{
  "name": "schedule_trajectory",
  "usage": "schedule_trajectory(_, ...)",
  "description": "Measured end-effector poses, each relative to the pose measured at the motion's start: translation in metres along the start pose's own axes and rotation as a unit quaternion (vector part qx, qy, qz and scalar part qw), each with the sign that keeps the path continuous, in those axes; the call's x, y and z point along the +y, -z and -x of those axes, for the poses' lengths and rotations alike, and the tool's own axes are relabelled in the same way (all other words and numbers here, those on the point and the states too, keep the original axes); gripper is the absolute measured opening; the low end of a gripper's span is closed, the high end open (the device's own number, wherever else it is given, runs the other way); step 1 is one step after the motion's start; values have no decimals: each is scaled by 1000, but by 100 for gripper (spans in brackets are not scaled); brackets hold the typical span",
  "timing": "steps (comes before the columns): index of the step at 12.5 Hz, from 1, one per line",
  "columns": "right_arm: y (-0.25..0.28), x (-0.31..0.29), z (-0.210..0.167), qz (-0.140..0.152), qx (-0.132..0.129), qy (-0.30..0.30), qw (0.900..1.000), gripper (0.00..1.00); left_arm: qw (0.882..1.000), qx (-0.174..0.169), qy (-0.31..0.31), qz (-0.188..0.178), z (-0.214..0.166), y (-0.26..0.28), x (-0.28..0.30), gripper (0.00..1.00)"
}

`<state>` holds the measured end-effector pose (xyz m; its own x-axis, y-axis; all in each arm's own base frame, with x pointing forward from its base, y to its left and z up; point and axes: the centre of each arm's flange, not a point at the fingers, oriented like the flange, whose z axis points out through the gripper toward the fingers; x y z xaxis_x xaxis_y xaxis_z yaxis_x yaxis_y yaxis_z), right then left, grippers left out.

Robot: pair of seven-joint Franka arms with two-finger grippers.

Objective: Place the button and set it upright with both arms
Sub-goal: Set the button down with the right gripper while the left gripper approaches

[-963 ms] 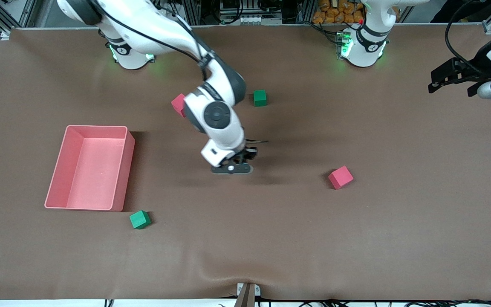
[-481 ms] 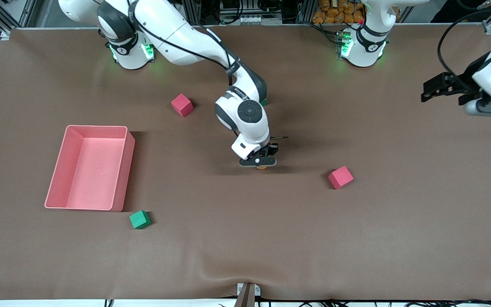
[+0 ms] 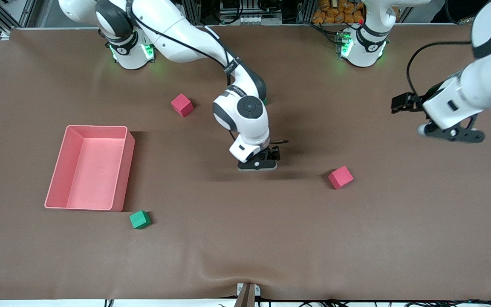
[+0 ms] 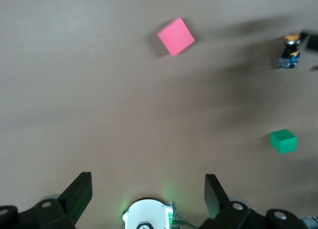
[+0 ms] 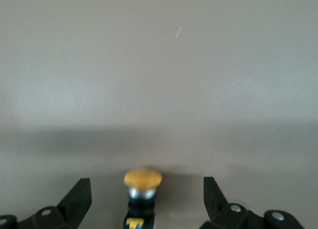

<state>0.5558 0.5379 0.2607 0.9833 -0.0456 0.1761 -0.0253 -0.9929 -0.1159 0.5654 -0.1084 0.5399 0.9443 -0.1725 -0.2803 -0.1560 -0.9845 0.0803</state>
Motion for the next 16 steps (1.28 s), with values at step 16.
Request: schedule_trajectory(16, 363, 481, -94, 67, -86, 26, 994, 100, 998, 14, -58, 20, -146, -284, 266, 100)
